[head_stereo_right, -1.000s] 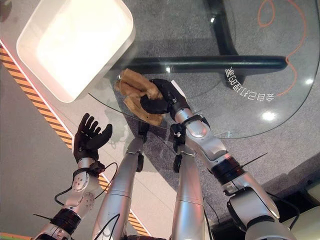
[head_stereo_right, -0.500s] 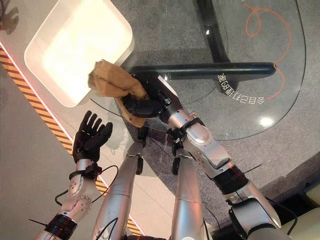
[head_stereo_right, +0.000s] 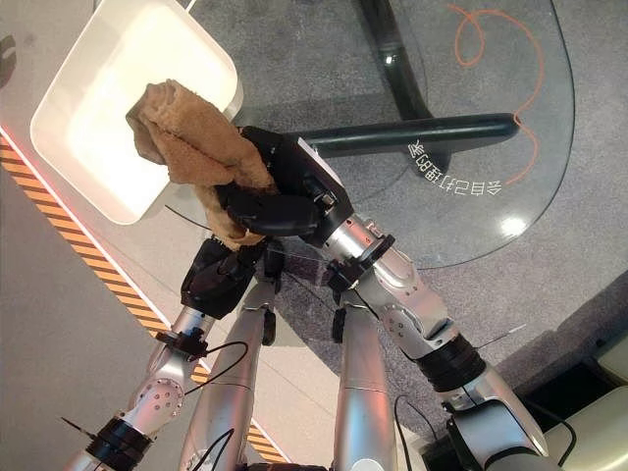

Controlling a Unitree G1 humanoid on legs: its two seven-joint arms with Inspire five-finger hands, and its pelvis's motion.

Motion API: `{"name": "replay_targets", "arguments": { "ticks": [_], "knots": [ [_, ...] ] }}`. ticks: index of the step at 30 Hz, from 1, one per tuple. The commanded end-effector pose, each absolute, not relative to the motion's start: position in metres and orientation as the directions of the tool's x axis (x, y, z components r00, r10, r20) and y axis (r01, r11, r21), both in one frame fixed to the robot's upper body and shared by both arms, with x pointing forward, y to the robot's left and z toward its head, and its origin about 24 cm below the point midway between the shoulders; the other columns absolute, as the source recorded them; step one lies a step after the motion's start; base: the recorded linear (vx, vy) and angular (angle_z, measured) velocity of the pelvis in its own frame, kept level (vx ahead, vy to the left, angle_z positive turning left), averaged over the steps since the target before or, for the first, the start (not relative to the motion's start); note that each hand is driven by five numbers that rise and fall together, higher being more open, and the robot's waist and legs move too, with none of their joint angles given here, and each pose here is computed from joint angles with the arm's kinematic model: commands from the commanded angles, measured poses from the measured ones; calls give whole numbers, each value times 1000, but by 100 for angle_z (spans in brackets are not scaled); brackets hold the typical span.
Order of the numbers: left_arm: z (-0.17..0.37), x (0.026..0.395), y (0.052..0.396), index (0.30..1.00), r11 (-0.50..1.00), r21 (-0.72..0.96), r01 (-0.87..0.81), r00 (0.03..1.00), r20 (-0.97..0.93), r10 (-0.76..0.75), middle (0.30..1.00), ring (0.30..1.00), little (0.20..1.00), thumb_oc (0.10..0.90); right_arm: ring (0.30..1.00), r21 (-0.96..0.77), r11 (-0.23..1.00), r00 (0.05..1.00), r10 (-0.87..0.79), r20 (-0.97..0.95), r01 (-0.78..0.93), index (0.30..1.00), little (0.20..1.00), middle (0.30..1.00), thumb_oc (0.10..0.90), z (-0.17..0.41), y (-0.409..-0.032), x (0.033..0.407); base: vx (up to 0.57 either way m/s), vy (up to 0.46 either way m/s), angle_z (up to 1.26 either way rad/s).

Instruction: Wipe the table with a cloth and put it in the basket.

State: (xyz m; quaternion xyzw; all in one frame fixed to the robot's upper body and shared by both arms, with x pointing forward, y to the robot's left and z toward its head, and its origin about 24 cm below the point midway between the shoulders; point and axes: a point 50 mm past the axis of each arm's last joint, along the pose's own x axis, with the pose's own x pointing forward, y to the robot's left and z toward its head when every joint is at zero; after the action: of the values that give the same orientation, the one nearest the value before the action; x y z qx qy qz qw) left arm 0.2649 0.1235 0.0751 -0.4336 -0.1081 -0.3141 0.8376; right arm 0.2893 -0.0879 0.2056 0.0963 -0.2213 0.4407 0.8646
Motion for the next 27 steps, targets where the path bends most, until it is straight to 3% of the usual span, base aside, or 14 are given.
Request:
{"name": "replay_targets", "arguments": {
  "ticks": [1, 13, 27],
  "knots": [
    [127, 252, 105, 900, 189, -510, 839, 539, 731, -418, 900, 900, 900, 800, 300, -240, 371, 82, 673, 735, -897, 300, 200, 300, 100, 267, -64, 232, 1, -37, -4],
    [141, 253, 120, 900, 179, -489, 854, 520, 774, -363, 900, 900, 900, 800, 300, -215, 535, 143, 550, 823, -817, 300, 200, 300, 100, 270, -94, 236, -1, -22, -1],
    [112, 257, 121, 900, 297, -556, 777, 627, 638, -446, 900, 900, 900, 800, 300, -194, 598, -3, 305, 952, -777, 300, 200, 300, 100, 299, -130, 218, 0, 1, -1]
  ]
}}
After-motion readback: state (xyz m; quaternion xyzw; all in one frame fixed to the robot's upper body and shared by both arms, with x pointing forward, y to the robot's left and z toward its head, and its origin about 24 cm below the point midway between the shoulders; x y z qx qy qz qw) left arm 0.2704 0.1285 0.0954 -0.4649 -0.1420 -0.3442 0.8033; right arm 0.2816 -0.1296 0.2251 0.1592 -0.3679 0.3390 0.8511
